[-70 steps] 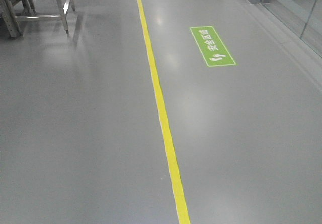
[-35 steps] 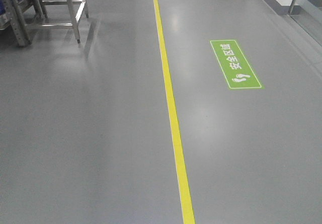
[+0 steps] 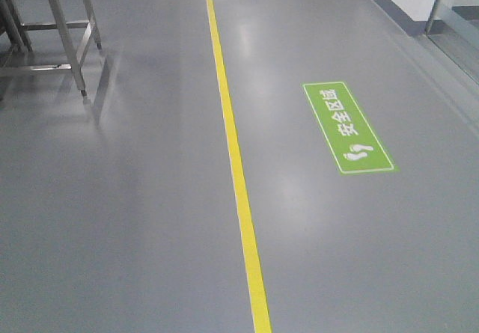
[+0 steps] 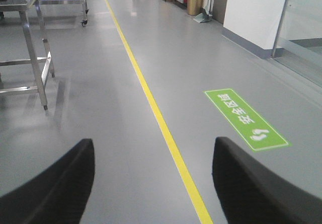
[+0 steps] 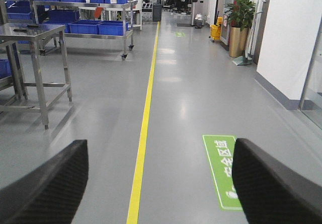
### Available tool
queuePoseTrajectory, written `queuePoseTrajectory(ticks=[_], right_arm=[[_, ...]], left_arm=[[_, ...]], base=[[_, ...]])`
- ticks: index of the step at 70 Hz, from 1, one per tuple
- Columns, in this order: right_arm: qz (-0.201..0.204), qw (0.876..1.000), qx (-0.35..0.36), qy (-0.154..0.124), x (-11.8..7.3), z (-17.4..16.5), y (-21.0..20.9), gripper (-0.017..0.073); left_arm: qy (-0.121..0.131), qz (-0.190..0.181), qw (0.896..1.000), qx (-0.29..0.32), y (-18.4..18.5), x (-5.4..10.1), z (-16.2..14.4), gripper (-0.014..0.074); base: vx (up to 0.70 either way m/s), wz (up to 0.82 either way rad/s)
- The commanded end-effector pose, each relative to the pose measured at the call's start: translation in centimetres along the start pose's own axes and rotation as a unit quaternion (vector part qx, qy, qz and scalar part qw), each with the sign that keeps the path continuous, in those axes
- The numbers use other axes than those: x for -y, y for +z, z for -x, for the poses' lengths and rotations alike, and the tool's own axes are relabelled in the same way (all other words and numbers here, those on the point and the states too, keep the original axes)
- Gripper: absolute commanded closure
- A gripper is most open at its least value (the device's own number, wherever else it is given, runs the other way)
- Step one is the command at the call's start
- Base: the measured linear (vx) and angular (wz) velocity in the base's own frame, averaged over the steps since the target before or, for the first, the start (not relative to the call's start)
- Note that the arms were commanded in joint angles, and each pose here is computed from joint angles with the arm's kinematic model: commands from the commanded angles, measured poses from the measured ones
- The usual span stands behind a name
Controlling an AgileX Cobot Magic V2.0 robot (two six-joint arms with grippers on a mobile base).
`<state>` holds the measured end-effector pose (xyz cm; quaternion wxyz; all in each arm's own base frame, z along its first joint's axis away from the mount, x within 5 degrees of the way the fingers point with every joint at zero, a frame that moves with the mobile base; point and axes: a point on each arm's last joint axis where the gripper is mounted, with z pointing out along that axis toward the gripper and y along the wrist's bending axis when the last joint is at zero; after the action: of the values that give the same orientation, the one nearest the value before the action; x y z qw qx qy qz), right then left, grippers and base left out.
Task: Move and align brake pads A on conveyor
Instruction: 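Drive along the yellow-lined aisle toward the blue bin shelves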
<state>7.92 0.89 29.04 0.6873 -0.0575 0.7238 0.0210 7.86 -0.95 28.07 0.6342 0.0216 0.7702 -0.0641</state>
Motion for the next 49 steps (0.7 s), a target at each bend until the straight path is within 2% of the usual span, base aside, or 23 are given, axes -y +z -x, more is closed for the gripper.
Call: queuePoseTrajectory(ticks=[1,49], right_arm=[[-0.010,0.999,0.045,-0.005,0.20,1.54,-0.08,0.0000],[-0.010,0.999,0.045,-0.005,0.20,1.54,-0.08,0.0000]], left_arm=[[0.001,-0.011,0.999,0.039,-0.09,0.23,1.27,0.0123],[0.001,-0.011,0.999,0.039,-0.09,0.23,1.26,0.0123]], base=[[0.71,0.02],[0.75,0.19]])
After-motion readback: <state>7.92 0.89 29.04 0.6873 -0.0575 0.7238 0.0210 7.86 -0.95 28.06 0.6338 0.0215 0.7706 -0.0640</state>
